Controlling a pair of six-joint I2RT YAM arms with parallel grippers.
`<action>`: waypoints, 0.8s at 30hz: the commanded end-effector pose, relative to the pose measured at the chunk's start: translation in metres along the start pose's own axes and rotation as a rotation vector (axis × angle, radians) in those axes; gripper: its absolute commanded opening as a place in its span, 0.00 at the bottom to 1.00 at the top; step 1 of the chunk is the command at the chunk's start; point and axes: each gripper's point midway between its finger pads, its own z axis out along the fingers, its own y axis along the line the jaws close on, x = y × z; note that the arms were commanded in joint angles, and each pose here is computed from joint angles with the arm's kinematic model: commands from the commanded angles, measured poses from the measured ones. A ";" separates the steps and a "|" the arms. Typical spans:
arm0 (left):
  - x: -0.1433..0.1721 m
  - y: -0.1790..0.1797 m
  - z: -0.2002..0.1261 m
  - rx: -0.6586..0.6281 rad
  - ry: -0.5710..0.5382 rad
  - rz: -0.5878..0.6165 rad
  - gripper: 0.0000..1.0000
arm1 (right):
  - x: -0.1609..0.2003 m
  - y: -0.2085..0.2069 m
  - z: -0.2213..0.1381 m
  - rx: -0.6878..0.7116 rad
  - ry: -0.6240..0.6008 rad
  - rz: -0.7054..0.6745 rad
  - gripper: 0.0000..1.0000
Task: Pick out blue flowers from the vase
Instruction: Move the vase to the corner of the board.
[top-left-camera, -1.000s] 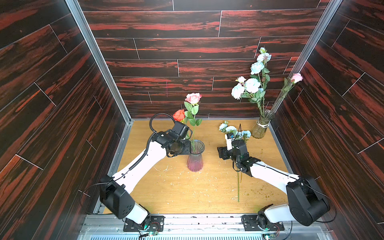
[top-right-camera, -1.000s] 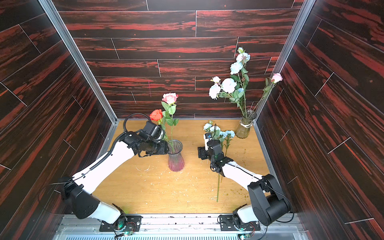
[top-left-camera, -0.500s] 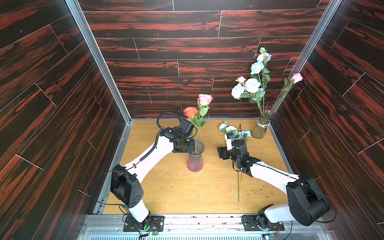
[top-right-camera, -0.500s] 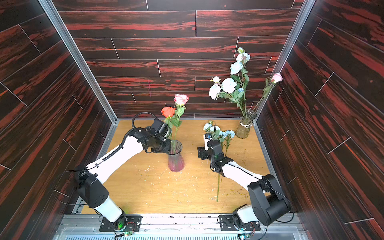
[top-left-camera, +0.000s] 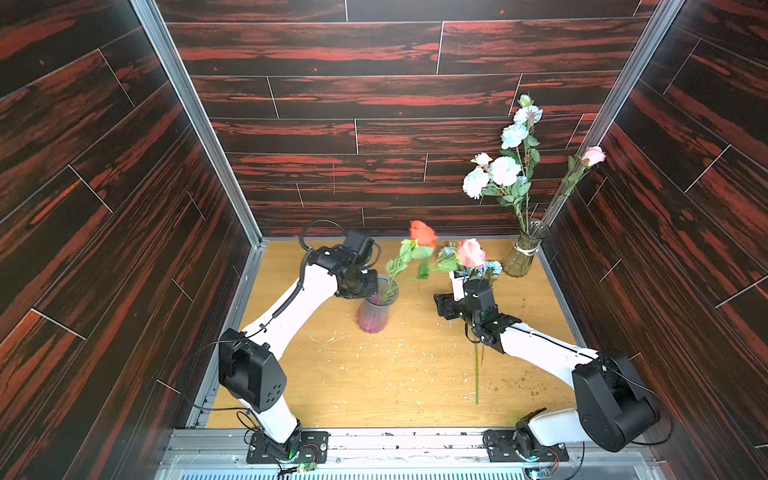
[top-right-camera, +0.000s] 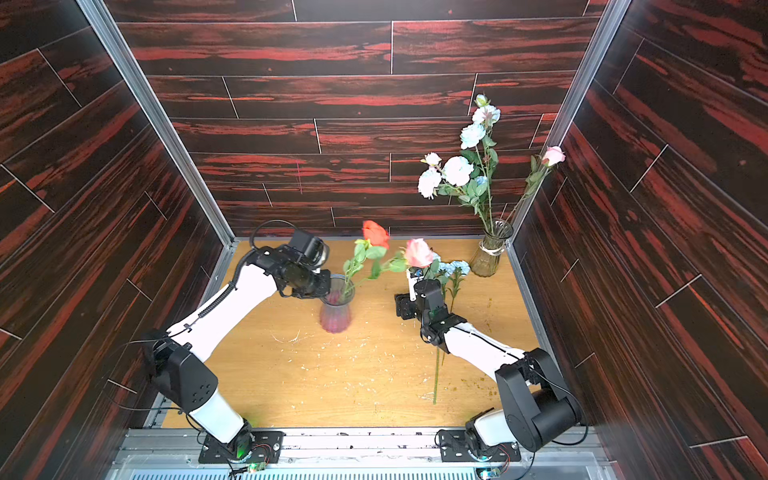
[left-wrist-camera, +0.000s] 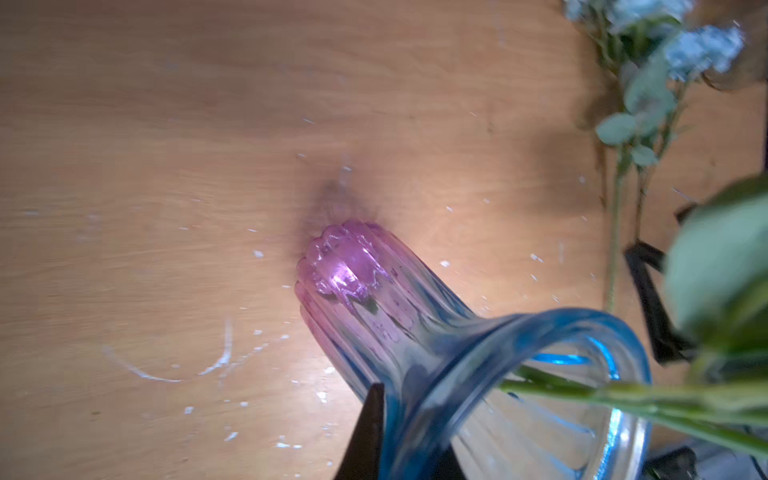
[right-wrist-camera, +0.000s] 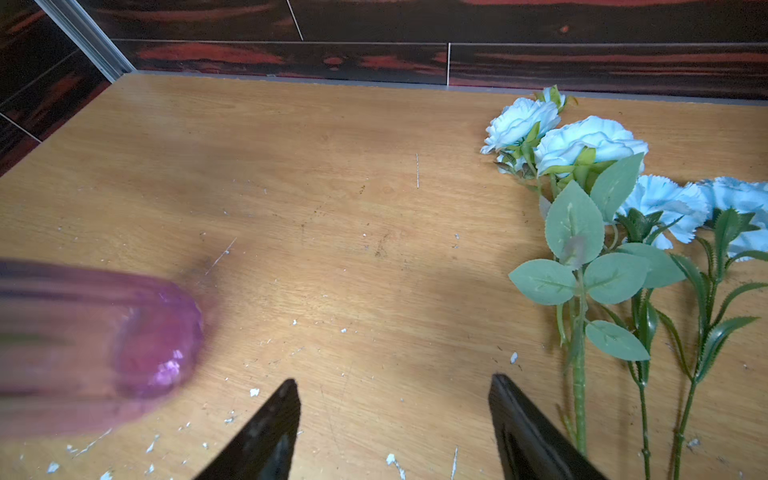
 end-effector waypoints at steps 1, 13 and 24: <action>-0.023 0.056 -0.008 -0.160 -0.042 -0.037 0.00 | -0.003 0.002 -0.002 -0.010 -0.011 0.004 0.74; -0.111 0.187 0.005 -0.135 -0.123 -0.371 0.00 | -0.003 0.004 0.000 -0.014 -0.006 0.002 0.74; -0.151 0.269 0.017 -0.153 -0.155 -0.549 0.00 | -0.003 0.005 0.002 -0.020 0.001 -0.002 0.74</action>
